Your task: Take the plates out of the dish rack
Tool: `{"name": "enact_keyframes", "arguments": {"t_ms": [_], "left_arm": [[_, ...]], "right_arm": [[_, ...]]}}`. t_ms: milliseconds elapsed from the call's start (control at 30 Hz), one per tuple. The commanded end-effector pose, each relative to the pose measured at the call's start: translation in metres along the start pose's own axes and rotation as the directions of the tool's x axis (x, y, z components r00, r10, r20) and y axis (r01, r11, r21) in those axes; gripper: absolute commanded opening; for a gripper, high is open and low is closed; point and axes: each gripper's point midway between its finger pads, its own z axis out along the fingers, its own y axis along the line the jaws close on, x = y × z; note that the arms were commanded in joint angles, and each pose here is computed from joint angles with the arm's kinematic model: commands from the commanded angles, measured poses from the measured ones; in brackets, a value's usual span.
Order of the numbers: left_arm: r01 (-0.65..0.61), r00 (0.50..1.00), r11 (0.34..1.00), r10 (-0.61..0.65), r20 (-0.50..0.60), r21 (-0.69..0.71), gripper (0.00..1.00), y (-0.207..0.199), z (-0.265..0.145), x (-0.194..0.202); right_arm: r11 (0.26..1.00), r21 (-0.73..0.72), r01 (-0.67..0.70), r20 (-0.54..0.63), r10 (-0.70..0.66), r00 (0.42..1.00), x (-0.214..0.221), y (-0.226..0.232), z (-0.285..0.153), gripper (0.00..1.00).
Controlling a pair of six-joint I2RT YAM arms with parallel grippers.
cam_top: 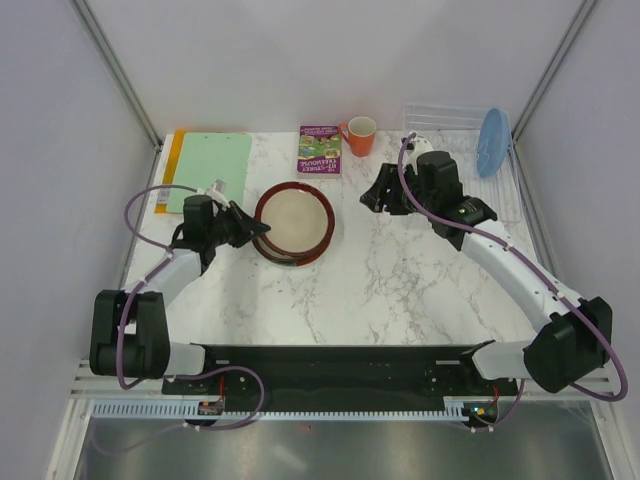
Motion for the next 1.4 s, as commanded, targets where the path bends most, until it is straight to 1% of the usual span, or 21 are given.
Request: {"name": "enact_keyframes", "arguments": {"t_ms": [0,167,467,533,567,633,700,733,767,800,833,867,900,933,967,1033,1067,1133,1167,1233,1367], "left_arm": [[-0.133,0.988,0.989,0.126,0.093,0.066,0.02,-0.034,-0.006,-0.037],[-0.127,0.987,0.992,0.129,0.1,-0.026,0.02,-0.012,-0.006,-0.035],[-0.1,0.994,0.993,0.102,0.034,-0.063,0.02,0.005,0.003,-0.024],[-0.093,0.995,0.994,0.094,0.014,-0.063,0.05,0.006,0.005,-0.02],[-0.085,0.996,0.994,0.085,0.001,-0.074,0.11,0.01,0.007,-0.018],[-0.079,0.997,0.993,0.077,-0.025,-0.092,0.12,0.015,0.01,-0.015],[-0.075,0.997,0.991,0.071,-0.041,-0.11,0.14,0.021,0.014,-0.014],[-0.066,0.996,0.991,0.058,-0.064,-0.121,0.17,0.024,0.013,-0.008],[-0.059,0.996,0.99,0.05,-0.075,-0.131,0.29,0.027,0.014,-0.006],[-0.059,0.995,0.99,0.048,-0.086,-0.131,0.37,0.027,0.014,-0.004],[-0.061,0.994,0.991,0.049,-0.103,-0.121,0.41,0.025,0.014,-0.002],[-0.067,0.993,0.99,0.054,-0.107,-0.123,0.52,0.025,0.014,-0.003],[-0.068,0.992,0.99,0.054,-0.114,-0.127,0.59,0.025,0.012,-0.001],[-0.069,0.992,0.987,0.052,-0.117,-0.143,0.6,0.028,0.011,0.0],[-0.08,0.991,0.985,0.063,-0.117,-0.152,0.67,0.029,0.01,-0.001],[-0.088,0.991,0.98,0.067,-0.12,-0.18,0.68,0.033,0.005,0.0],[-0.098,0.99,0.978,0.076,-0.122,-0.184,0.81,0.033,0.004,0.0],[-0.103,0.989,0.974,0.079,-0.124,-0.202,0.85,0.033,-0.002,0.0],[-0.111,0.988,0.972,0.086,-0.126,-0.208,1.0,0.034,-0.003,0.0],[-0.116,0.988,0.964,0.088,-0.124,-0.238,1.0,0.037,-0.008,-0.001],[-0.136,0.988,0.953,0.108,-0.114,-0.27,1.0,0.032,-0.02,-0.008]], "right_arm": [[0.998,0.037,0.053,0.065,-0.056,0.996,-0.02,-0.002,-0.015,0.64],[0.993,0.096,0.069,0.075,-0.076,0.994,-0.024,-0.015,-0.024,0.66],[0.982,0.171,0.084,0.075,-0.098,0.992,-0.025,-0.037,-0.031,0.67],[0.961,0.261,0.086,0.098,-0.115,0.989,-0.035,-0.054,-0.038,0.71],[0.955,0.282,0.092,0.113,-0.129,0.985,-0.042,-0.057,-0.041,0.73],[0.914,0.389,0.111,0.123,-0.172,0.977,-0.053,-0.076,-0.049,0.74],[0.887,0.443,0.13,0.131,-0.207,0.97,-0.067,-0.082,-0.057,0.75],[0.861,0.49,0.14,0.137,-0.235,0.962,-0.079,-0.089,-0.061,0.75],[0.846,0.512,0.148,0.133,-0.248,0.959,-0.083,-0.093,-0.063,0.76],[0.832,0.535,0.146,0.135,-0.255,0.957,-0.089,-0.098,-0.065,0.76],[0.82,0.551,0.153,0.136,-0.27,0.953,-0.096,-0.1,-0.066,0.78],[0.794,0.587,0.158,0.134,-0.287,0.948,-0.101,-0.107,-0.069,0.78],[0.78,0.606,0.157,0.134,-0.294,0.946,-0.106,-0.113,-0.072,0.78],[0.765,0.626,0.154,0.134,-0.3,0.944,-0.112,-0.118,-0.072,0.79],[0.742,0.651,0.16,0.129,-0.316,0.94,-0.118,-0.124,-0.074,0.8],[0.704,0.694,0.147,0.125,-0.32,0.939,-0.13,-0.141,-0.076,0.8],[0.687,0.712,0.143,0.123,-0.322,0.939,-0.135,-0.148,-0.077,0.81],[0.621,0.773,0.129,0.108,-0.329,0.938,-0.146,-0.172,-0.081,0.81],[0.598,0.792,0.125,0.101,-0.331,0.938,-0.15,-0.18,-0.083,0.82],[0.528,0.842,0.113,0.078,-0.326,0.942,-0.156,-0.204,-0.084,0.82],[0.463,0.883,0.081,0.086,-0.329,0.94,-0.168,-0.241,-0.07,0.82]]}}
